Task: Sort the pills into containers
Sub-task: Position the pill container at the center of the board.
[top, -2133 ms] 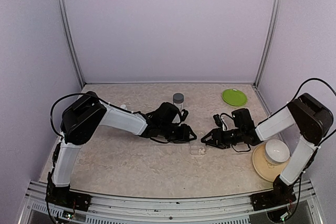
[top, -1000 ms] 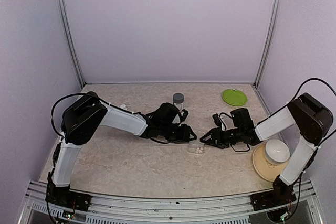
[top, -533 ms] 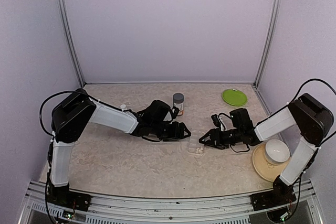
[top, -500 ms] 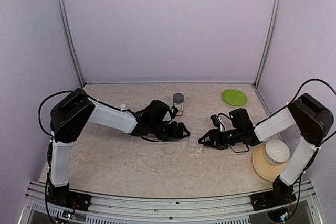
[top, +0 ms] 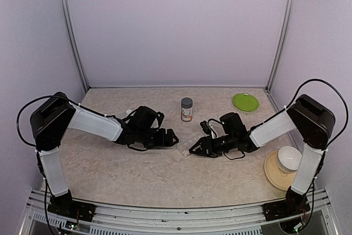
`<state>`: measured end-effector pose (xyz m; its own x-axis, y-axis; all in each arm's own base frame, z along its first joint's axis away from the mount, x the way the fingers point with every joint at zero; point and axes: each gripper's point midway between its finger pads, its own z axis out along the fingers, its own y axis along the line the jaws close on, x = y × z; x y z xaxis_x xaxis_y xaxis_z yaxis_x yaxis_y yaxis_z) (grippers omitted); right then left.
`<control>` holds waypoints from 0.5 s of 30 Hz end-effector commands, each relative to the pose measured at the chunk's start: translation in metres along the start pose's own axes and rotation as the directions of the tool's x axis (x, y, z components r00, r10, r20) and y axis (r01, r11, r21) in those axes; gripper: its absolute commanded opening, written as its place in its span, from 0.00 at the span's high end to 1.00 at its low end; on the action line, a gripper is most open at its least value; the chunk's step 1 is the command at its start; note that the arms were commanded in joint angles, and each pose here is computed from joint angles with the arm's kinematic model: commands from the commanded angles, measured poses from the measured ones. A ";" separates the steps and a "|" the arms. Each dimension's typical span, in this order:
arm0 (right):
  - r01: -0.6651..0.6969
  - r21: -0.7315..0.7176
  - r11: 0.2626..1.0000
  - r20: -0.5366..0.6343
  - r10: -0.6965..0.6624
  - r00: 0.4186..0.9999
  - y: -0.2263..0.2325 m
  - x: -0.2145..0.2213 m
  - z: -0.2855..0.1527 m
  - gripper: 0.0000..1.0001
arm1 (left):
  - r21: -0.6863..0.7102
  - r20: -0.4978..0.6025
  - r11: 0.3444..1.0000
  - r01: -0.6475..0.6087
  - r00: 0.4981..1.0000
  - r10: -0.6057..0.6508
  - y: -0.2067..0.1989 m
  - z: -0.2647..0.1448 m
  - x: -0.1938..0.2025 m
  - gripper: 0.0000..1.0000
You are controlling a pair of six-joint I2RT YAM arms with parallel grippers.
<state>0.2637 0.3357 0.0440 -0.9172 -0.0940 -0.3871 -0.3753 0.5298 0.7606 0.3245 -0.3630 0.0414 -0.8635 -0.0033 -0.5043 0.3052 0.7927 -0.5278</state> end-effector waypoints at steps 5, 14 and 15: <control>0.034 -0.030 0.999 0.009 -0.034 0.999 0.017 -0.023 0.038 0.40 | -0.033 0.042 0.999 0.001 0.999 0.001 0.011 -0.016 -0.003 0.09; 0.056 -0.058 0.997 -0.003 -0.056 0.998 0.033 -0.032 0.060 0.40 | -0.060 0.086 0.998 0.017 0.996 -0.012 0.019 -0.028 -0.011 0.06; 0.061 -0.058 0.996 0.002 -0.061 0.998 0.035 -0.033 0.058 0.39 | -0.060 0.091 0.998 0.018 0.996 -0.012 0.020 -0.030 -0.012 0.06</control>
<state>0.2873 0.3999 0.0473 -0.8975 -0.1268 -0.4225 -0.4281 0.4809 0.7651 0.3230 -0.3389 0.0428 -0.8521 -0.0342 -0.5223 0.2726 0.8229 -0.4986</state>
